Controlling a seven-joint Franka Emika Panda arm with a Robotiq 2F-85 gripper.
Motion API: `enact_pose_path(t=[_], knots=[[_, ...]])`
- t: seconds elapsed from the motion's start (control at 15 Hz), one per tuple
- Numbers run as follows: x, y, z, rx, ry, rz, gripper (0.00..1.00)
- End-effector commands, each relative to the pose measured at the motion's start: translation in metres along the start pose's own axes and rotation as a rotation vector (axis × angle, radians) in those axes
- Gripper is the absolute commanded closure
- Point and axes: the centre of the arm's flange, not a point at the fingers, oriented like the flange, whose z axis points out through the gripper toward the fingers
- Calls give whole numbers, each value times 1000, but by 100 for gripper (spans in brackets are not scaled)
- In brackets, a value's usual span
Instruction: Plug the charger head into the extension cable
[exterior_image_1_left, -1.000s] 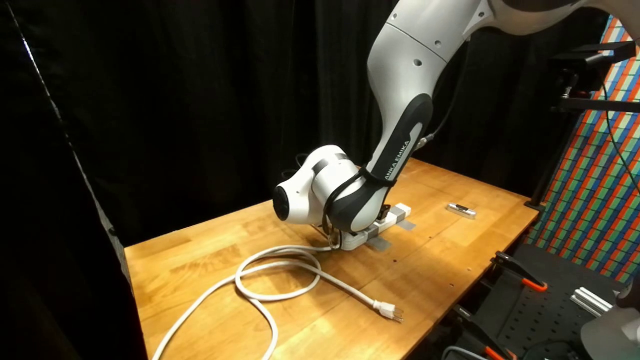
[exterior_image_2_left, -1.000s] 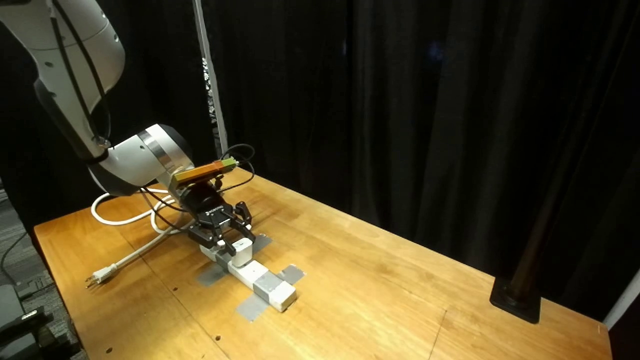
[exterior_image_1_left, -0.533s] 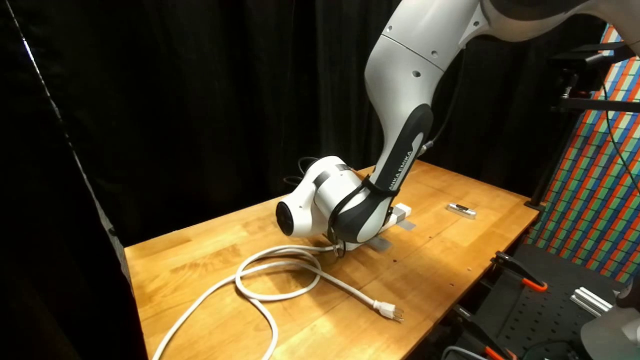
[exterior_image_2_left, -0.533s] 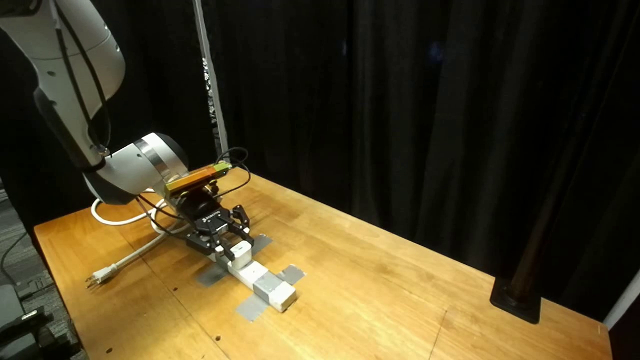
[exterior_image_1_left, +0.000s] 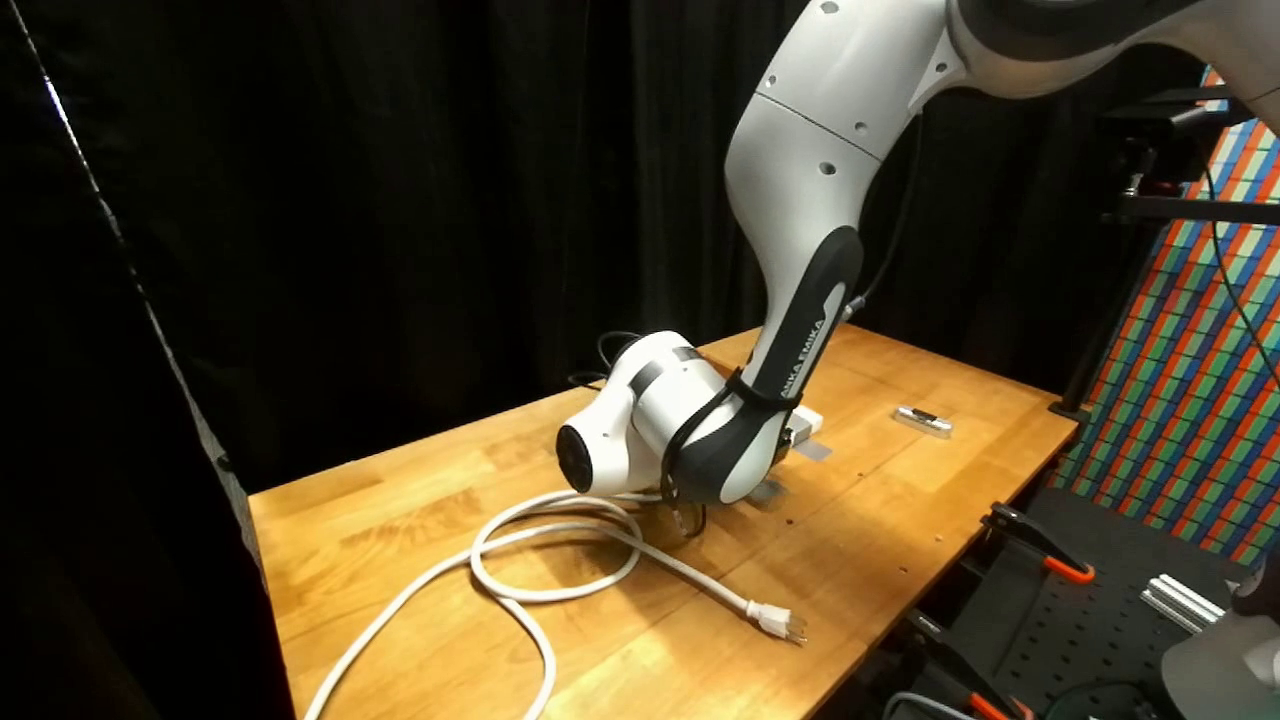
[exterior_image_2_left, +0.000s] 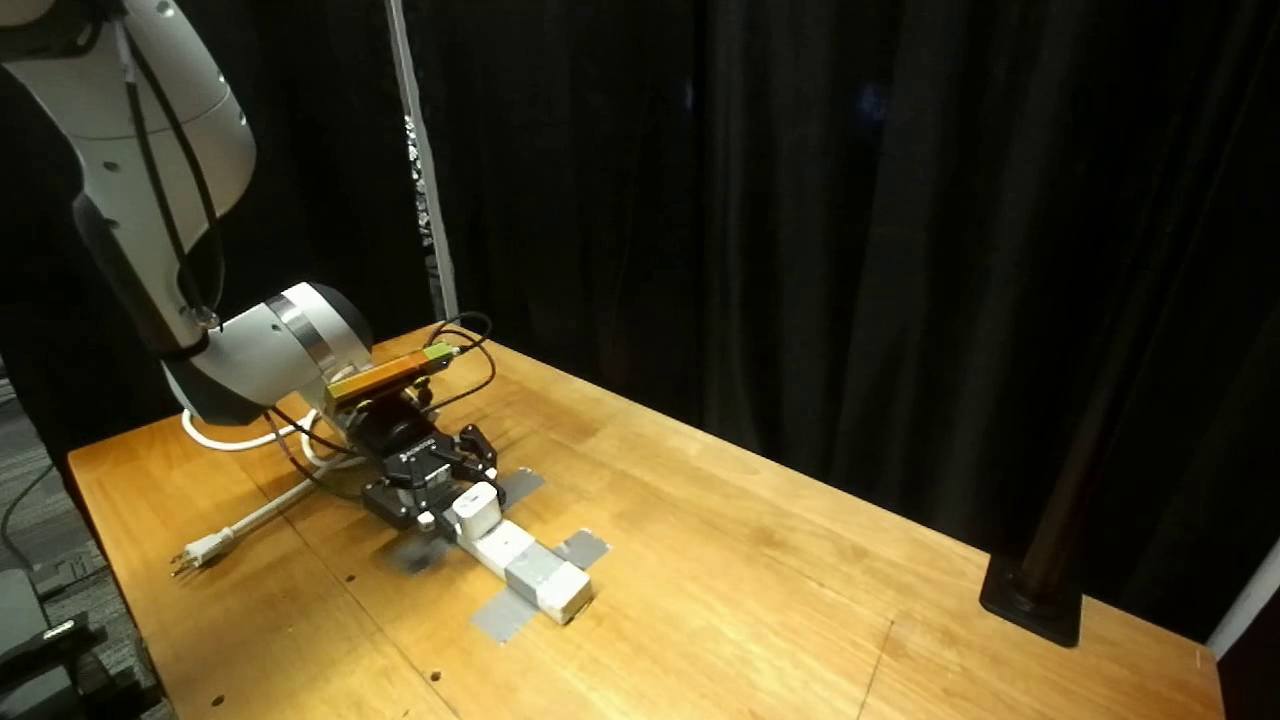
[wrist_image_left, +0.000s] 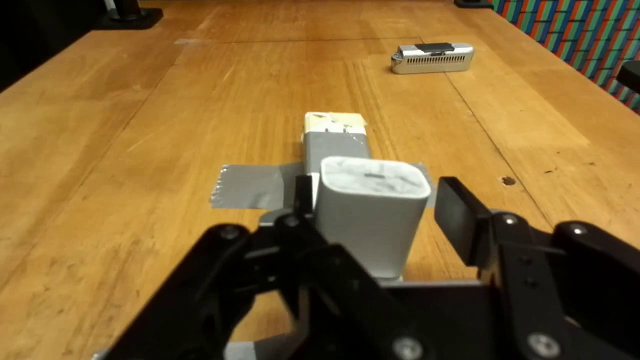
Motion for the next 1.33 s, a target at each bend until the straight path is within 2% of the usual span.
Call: enact_pose_path(t=[0.0,0.13,0.47,0.8,1.0,1.13,1.27], knots=[[32,-25,6,65,38,-50,5],[31,-23,6,68,44,-48,0],[-6,-3,-10,74,89,44,0],[-77,23,-50,62,275,195,0],[-131,36,-65,45,347,289,0],[-165,41,-66,56,407,283,0],[-197,45,-57,90,515,226,0]])
